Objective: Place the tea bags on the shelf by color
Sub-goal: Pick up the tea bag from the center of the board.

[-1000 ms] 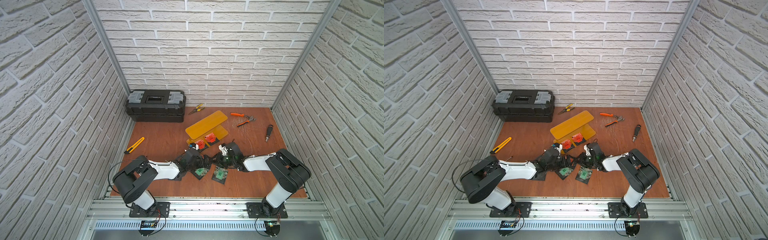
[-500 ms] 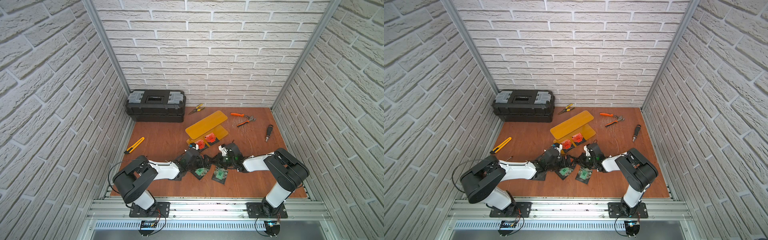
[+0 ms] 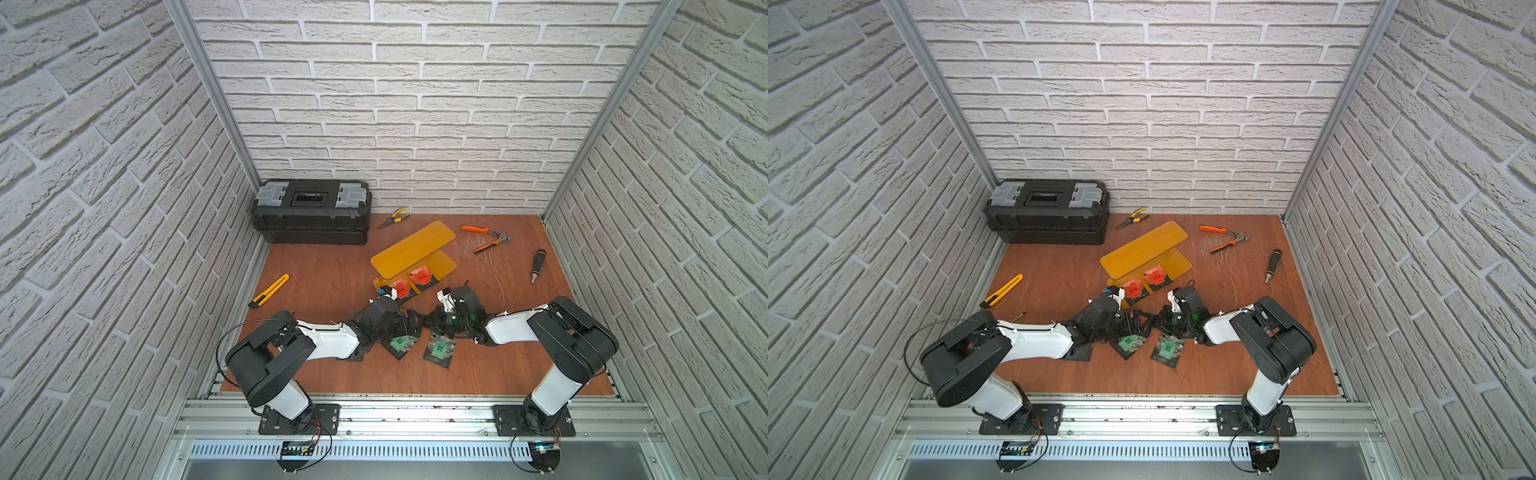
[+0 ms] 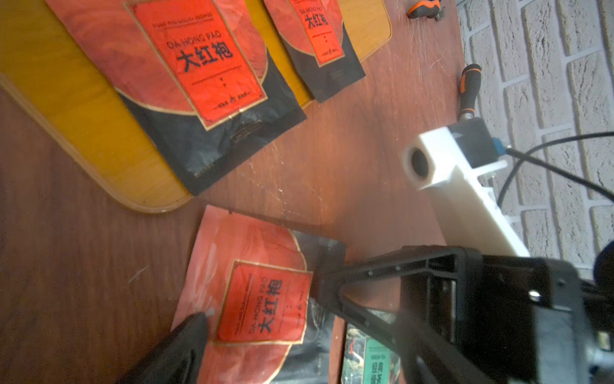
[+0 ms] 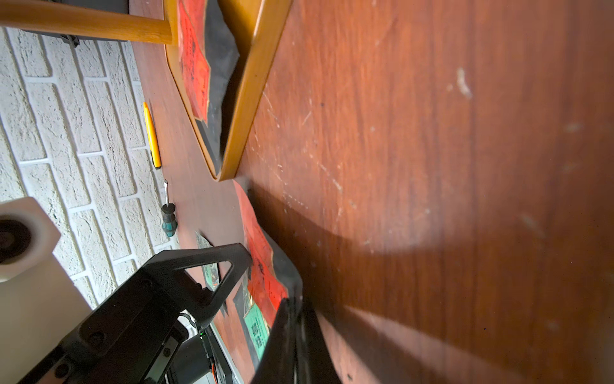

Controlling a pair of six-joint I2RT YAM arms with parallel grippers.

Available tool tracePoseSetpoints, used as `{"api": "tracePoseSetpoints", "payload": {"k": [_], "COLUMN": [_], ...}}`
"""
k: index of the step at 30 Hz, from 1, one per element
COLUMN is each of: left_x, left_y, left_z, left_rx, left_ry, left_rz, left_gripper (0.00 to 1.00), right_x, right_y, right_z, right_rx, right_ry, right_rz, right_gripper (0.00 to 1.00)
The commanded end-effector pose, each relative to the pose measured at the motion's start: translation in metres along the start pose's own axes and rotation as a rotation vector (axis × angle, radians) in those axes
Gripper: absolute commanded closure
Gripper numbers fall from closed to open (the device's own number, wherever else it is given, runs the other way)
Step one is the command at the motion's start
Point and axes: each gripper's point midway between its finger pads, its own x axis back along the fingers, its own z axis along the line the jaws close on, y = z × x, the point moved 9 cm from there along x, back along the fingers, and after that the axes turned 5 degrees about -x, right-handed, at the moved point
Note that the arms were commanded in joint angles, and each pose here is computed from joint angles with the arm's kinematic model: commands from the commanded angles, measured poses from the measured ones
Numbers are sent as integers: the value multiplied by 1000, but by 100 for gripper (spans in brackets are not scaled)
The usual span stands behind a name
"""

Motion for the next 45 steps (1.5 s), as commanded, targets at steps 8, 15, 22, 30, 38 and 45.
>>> {"api": "tracePoseSetpoints", "payload": {"k": [8,15,22,30,38,45], "left_x": [20,39,50,60,67,76], "left_y": [8,14,14,14,13,12], "left_z": [1,1,5,11,15,19], "left_rx": [-23,-43,-49,-47,-41,-38], "left_ry": [51,80,103,127,141,157], "left_rz": [-49,-88,-109,-127,-138,-156], "left_gripper": [4,2,2,2,2,2], "right_x": [9,18,31,57,81,99], "right_y": [-3,-3,-3,0,6,14], "right_z": [10,23,30,39,38,30], "right_rx": [67,99,113,136,139,120], "right_ry": [35,57,63,61,40,3], "right_rz": [-16,-25,-38,-85,-134,-155], "right_gripper": [97,97,97,97,97,97]}}
